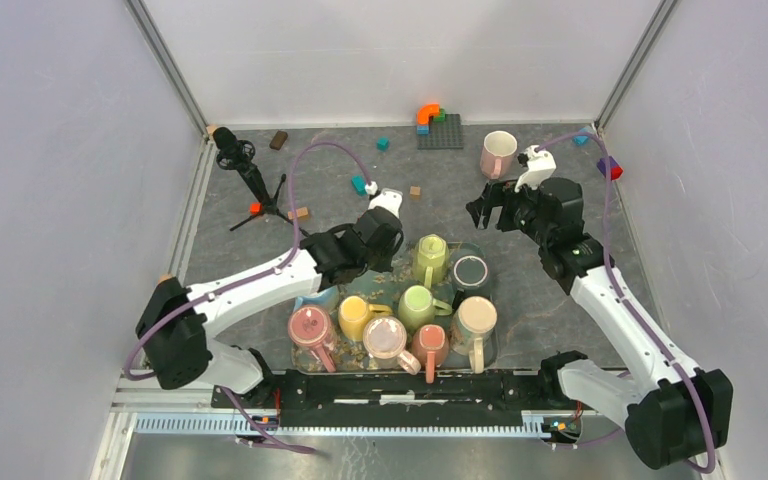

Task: Turn the mug right side up
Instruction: Turn over the cup on the tray.

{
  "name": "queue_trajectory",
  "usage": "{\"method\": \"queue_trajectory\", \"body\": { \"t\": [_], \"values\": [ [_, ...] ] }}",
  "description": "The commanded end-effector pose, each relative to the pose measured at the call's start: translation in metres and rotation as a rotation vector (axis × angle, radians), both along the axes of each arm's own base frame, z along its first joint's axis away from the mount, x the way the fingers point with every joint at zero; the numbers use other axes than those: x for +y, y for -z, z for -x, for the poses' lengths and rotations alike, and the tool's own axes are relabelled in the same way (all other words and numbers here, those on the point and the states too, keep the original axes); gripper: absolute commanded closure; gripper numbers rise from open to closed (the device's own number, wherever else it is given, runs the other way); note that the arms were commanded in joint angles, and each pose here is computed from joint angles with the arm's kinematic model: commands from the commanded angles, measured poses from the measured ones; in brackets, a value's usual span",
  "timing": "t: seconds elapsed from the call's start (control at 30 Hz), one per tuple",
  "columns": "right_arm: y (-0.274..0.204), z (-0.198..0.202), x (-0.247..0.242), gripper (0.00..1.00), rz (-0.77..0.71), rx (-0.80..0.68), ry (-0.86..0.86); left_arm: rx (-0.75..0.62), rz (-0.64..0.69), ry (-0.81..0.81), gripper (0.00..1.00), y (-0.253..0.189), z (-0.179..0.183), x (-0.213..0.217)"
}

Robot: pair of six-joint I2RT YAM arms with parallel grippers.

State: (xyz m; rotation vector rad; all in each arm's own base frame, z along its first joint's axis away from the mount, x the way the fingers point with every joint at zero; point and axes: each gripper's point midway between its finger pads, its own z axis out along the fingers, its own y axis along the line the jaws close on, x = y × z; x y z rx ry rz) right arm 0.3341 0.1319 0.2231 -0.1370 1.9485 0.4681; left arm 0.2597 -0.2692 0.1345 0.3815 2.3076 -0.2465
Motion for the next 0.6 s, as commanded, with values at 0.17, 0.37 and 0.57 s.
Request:
{"method": "queue_trajectory", "body": {
  "t": [0.17, 0.37, 0.57],
  "values": [
    [-0.052, 0.022, 0.042, 0.07, -0.201, -0.144, -0.219, -0.179, 0.247, 0.054, 0.98, -0.132, -0.016, -0.02],
    [-0.073, 0.052, 0.068, 0.06, -0.366, -0.178, -0.398, -0.204, 0.394, 0.115, 0.98, -0.188, -0.017, -0.029],
    [-0.09, 0.087, 0.089, 0.05, -0.582, -0.196, -0.588, -0.225, 0.534, 0.168, 0.98, -0.229, -0.016, -0.038]
  ]
}}
